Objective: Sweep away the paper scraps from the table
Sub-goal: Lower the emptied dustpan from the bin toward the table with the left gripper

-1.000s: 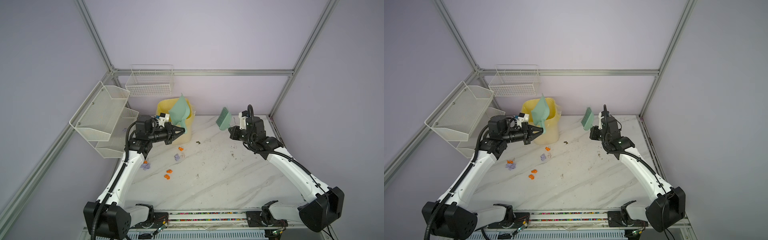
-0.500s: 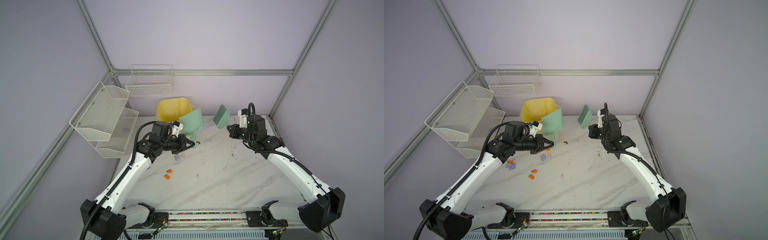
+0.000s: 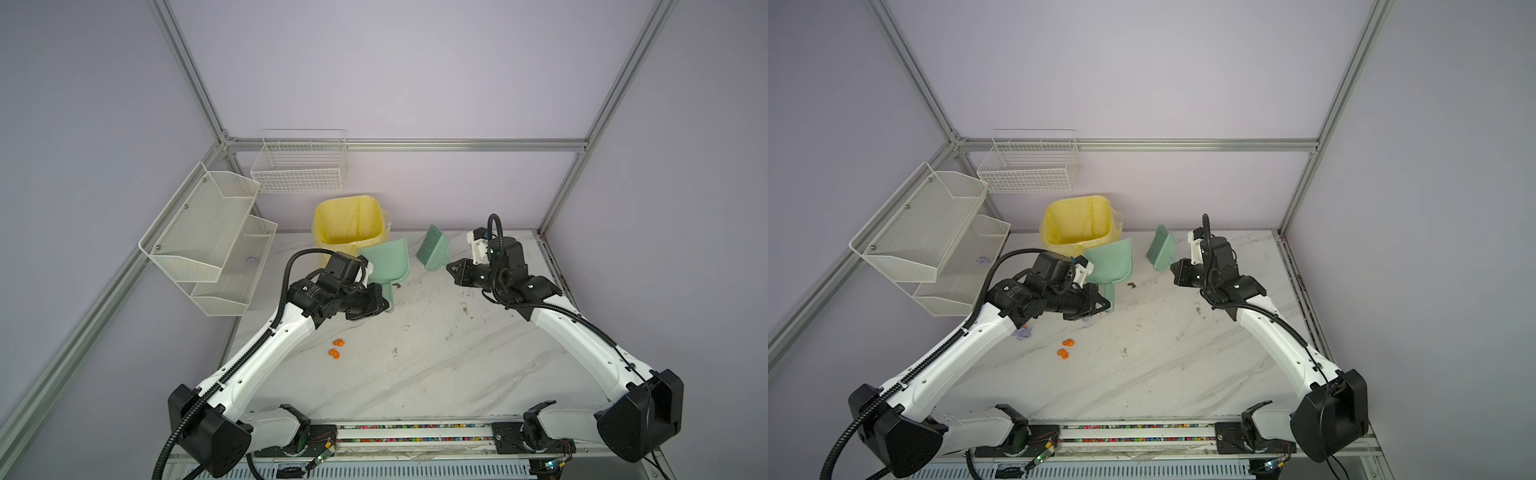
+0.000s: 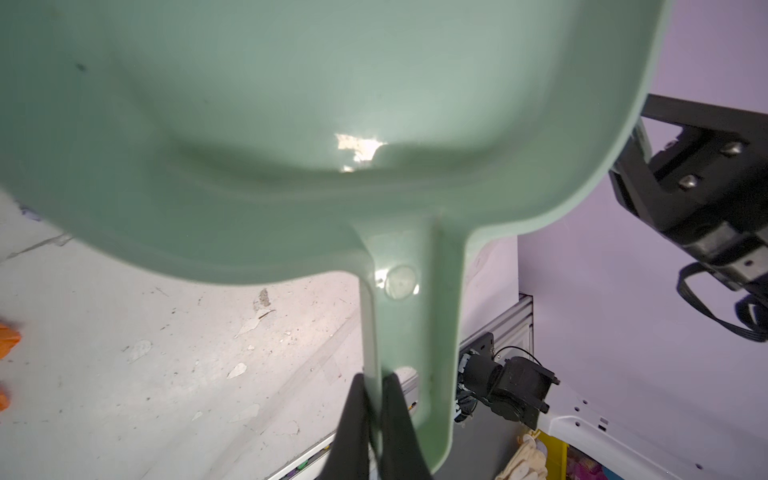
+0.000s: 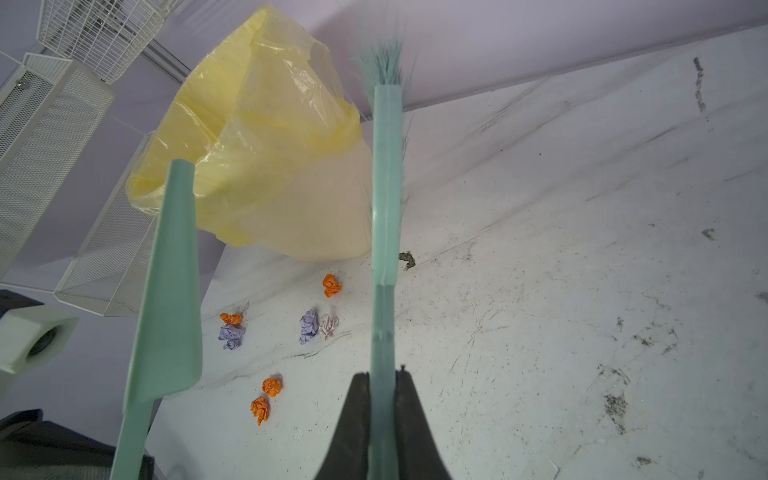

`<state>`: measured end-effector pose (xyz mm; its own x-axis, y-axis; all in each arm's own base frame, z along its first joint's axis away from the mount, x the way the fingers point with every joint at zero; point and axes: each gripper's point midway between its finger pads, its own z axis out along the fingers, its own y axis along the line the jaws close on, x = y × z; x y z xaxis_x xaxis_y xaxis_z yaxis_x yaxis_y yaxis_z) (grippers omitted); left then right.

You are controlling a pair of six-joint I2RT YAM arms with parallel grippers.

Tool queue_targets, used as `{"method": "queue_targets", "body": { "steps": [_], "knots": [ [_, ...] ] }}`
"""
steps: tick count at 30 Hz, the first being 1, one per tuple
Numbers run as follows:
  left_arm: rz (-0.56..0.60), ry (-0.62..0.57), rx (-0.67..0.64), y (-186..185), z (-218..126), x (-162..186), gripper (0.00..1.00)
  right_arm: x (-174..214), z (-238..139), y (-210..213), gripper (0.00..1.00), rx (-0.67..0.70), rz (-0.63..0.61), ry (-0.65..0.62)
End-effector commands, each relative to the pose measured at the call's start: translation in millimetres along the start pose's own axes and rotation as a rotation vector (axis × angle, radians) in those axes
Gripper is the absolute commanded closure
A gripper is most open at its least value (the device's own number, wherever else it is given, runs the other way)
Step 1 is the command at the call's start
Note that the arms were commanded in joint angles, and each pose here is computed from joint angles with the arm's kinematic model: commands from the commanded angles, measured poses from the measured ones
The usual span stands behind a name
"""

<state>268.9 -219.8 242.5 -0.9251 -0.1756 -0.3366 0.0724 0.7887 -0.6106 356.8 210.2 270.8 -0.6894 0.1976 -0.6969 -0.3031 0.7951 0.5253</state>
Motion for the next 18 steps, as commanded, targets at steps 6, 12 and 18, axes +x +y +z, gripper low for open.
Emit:
{"method": "queue_targets", "body": {
  "steps": [6,12,18],
  "knots": [
    [-0.075,-0.034,-0.176,51.3,6.8,14.4,1.00,17.1,4.4,7.1,1.00,-0.076,0.036,0.065],
    [-0.130,-0.040,-0.220,68.9,9.1,17.8,1.00,33.7,13.5,3.6,1.00,-0.093,0.070,0.122],
    [-0.185,-0.043,-0.240,90.5,6.0,23.6,1.00,49.0,20.3,-1.9,1.00,-0.100,0.150,0.159]
  ]
}}
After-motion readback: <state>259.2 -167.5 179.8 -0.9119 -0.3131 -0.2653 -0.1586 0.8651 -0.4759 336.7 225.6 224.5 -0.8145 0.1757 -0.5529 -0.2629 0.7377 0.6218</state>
